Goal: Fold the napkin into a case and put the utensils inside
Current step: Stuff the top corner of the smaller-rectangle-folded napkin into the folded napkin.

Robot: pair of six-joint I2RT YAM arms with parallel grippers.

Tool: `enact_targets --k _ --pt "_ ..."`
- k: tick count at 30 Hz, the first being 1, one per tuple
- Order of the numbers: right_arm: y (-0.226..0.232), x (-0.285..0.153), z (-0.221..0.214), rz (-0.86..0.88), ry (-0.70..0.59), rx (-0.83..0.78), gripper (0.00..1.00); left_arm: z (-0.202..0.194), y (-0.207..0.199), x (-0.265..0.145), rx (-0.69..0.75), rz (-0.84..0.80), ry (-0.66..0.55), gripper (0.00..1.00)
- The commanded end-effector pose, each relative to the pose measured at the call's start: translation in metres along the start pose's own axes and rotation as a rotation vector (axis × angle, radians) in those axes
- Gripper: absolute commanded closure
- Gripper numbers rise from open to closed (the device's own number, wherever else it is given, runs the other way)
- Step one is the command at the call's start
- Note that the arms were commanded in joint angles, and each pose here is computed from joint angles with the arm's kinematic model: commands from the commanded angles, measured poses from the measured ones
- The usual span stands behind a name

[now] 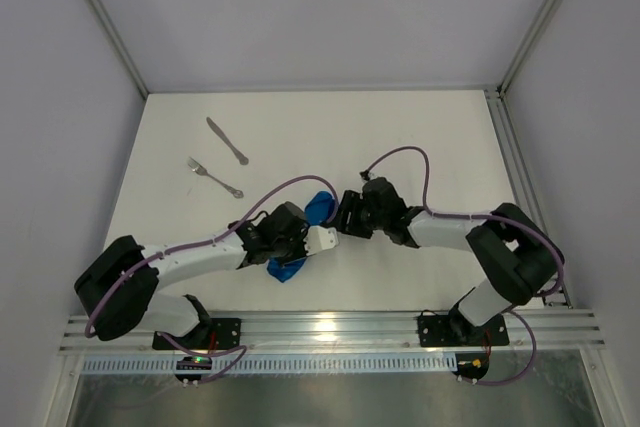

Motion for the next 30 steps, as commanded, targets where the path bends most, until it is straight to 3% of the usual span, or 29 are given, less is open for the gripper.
enact_targets --k 1,7,10,15,20,25,30 --pt "0.019 0.016 0.031 0.042 -0.112 0.051 0.41 0.019 0.009 -0.001 -0.006 0.021 -0.079 1.0" --pt "0.017 0.047 0.045 0.01 -0.081 0.043 0.62 0.018 0.025 0.0 -0.046 0.081 -0.08 1.0" --pt "0.019 0.057 0.057 0.019 -0.082 0.031 0.66 0.02 0.032 0.0 -0.059 0.1 -0.086 1.0" --pt "0.022 0.061 0.088 0.078 -0.095 -0.013 0.66 0.027 0.044 0.004 -0.083 0.121 -0.106 1.0" --pt "0.021 0.05 0.102 0.084 -0.069 -0.066 0.59 0.029 0.062 0.015 -0.16 0.15 -0.098 1.0" --pt "0.017 0.013 0.074 0.046 -0.118 -0.026 0.58 0.028 0.065 0.012 -0.197 0.147 -0.109 1.0" --pt "0.045 0.003 0.016 0.143 -0.081 0.006 0.7 0.03 0.062 0.008 -0.216 0.132 -0.12 1.0"
Point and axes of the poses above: each gripper's point midway between its finger pads, its own x axis out along the fingers, its own y axis along the line the jaws close on, z = x × y, the point moved 7 cm from there along -x, back along the fingers
